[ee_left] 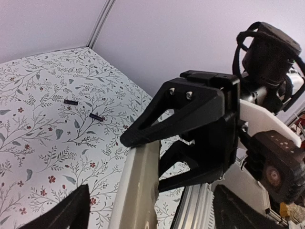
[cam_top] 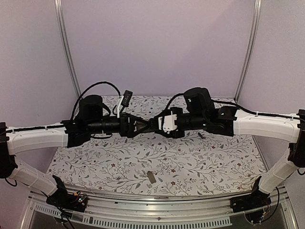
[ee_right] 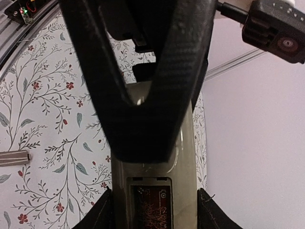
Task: Load the batteries into the remote control
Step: Pass from the left arm to the right, then place the remote control without the battery cover at the center of the board, then pick up the battery at the center of the board, then pass from the right arm to the left
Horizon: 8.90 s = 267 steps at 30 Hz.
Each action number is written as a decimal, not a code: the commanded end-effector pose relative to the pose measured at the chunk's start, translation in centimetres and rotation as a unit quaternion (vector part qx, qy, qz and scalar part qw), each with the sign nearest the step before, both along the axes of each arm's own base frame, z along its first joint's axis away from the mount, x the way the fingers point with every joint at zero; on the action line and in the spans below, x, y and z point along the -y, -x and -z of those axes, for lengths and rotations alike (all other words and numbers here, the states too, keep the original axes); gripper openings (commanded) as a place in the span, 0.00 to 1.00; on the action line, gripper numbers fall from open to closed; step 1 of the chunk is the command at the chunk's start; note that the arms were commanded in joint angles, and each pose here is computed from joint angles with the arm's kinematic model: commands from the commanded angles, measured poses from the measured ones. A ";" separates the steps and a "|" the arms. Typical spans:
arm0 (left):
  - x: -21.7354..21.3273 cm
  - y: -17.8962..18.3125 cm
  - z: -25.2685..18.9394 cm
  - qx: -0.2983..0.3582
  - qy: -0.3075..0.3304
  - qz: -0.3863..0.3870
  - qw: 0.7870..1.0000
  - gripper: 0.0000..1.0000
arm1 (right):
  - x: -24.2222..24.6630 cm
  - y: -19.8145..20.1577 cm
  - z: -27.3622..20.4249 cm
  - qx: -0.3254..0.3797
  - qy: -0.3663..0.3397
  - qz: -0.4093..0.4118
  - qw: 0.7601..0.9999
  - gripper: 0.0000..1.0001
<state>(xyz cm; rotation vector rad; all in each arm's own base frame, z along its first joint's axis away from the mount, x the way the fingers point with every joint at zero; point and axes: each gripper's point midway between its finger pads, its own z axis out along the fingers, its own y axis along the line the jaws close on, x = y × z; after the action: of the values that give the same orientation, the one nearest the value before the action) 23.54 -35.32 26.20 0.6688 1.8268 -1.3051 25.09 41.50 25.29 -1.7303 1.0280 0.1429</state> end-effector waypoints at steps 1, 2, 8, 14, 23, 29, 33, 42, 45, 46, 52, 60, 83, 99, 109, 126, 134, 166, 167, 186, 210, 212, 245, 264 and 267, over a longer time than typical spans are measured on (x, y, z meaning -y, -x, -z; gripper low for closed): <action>-1.1 -0.2 0.4 0.017 -0.026 -0.026 0.999 0.99 | 2.0 1.4 2.7 -0.067 0.014 0.028 0.997 0.15; -1.4 -0.5 0.4 0.024 -0.032 -0.037 0.998 1.00 | 2.5 1.9 3.5 -0.088 0.017 0.035 0.995 0.15; -4.2 -2.2 0.8 0.059 -0.082 -0.117 0.988 1.00 | 5.7 4.6 9.7 -0.258 0.047 0.056 0.963 0.15; -5.7 -2.8 1.5 0.082 -0.116 -0.149 0.979 1.00 | 7.0 5.4 15.0 -0.357 0.084 0.063 0.928 0.16; -7.4 -3.3 0.9 0.113 -0.134 -0.185 0.967 1.00 | 6.8 2.5 20.2 -0.370 0.127 0.088 0.916 0.17; -7.3 -3.7 1.3 0.116 -0.144 -0.185 0.965 1.00 | 6.7 2.8 22.3 -0.383 0.132 0.085 0.910 0.19; -6.9 -4.1 1.5 0.113 -0.150 -0.183 0.965 1.00 | 6.9 2.9 23.3 -0.385 0.138 0.082 0.909 0.26; -6.6 -4.8 1.9 0.106 -0.156 -0.190 0.964 1.00 | 6.9 2.9 23.6 -0.383 0.137 0.082 0.910 0.46; -6.4 -5.0 2.0 0.108 -0.159 -0.190 0.963 1.00 | 6.9 2.9 23.4 -0.374 0.136 0.074 0.914 0.53; -6.3 -5.1 2.1 0.109 -0.160 -0.188 0.963 1.00 | 6.8 2.8 23.3 -0.372 0.136 0.073 0.915 0.55; -6.1 -5.5 2.2 0.118 -0.169 -0.185 0.961 1.00 | 6.5 2.8 23.2 -0.379 0.135 0.070 0.913 0.63; -6.2 -4.8 2.1 0.124 -0.169 -0.159 0.965 1.00 | 4.4 2.2 17.6 -0.394 0.068 0.058 0.915 0.70; -6.0 5.1 5.6 0.112 -0.227 -0.013 0.967 0.97 | 17.9 -5.4 4.7 -0.490 -0.323 0.490 0.645 0.94; -7.2 6.3 8.0 0.055 -0.196 -0.082 0.976 0.99 | 22.9 -11.8 9.3 -0.470 -0.225 0.599 0.608 0.92; -6.2 1.1 4.2 0.127 -0.171 -0.188 0.959 1.00 | 22.6 -16.7 17.5 -0.450 -0.052 0.646 0.615 0.76; -5.3 -6.0 2.4 0.150 -0.147 -0.147 0.967 1.00 | 24.5 -15.0 25.1 -0.471 0.046 0.643 0.602 0.66; -6.1 -6.6 1.5 0.154 -0.136 -0.153 0.967 1.00 | 25.1 -13.5 26.2 -0.485 0.065 0.640 0.593 0.53; -4.6 -0.9 -5.3 0.244 -0.012 -0.043 0.969 0.74 | 6.0 -0.2 -9.0 -0.321 -0.227 0.031 0.919 0.00; -4.3 -0.3 -5.7 0.255 -0.009 -0.033 0.966 0.72 | 5.7 1.0 -10.1 -0.310 -0.236 0.004 0.921 0.00; -2.6 4.3 -7.5 0.309 0.002 0.022 0.951 0.74 | 5.2 11.4 -12.4 -0.165 -0.225 -0.182 0.943 0.00; -1.7 3.5 -4.9 0.287 -0.016 0.025 0.957 0.78 | 4.9 8.8 -16.3 -0.389 -0.254 -0.031 0.885 0.00; -1.7 3.5 -4.9 0.287 -0.015 0.025 0.957 0.78 | 4.7 8.7 -16.9 -0.397 -0.258 -0.033 0.880 0.00; 2.7 3.7 -15.1 0.312 0.152 0.046 0.937 0.66 | 2.2 7.0 -20.4 -0.413 -0.407 -0.081 0.811 0.00; 5.5 5.4 -15.5 0.298 0.157 0.095 0.937 0.37 | 2.2 6.9 -18.8 -0.417 -0.400 -0.068 0.813 0.00; 5.5 5.4 -15.6 0.298 0.157 0.094 0.937 0.29 | 2.3 6.8 -18.6 -0.416 -0.401 -0.065 0.814 0.00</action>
<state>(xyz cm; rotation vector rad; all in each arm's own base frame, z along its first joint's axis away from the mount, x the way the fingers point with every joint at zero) 18.74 -40.27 41.53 0.9367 1.0645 -1.2763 18.43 39.45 44.10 -0.9125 1.1906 1.3320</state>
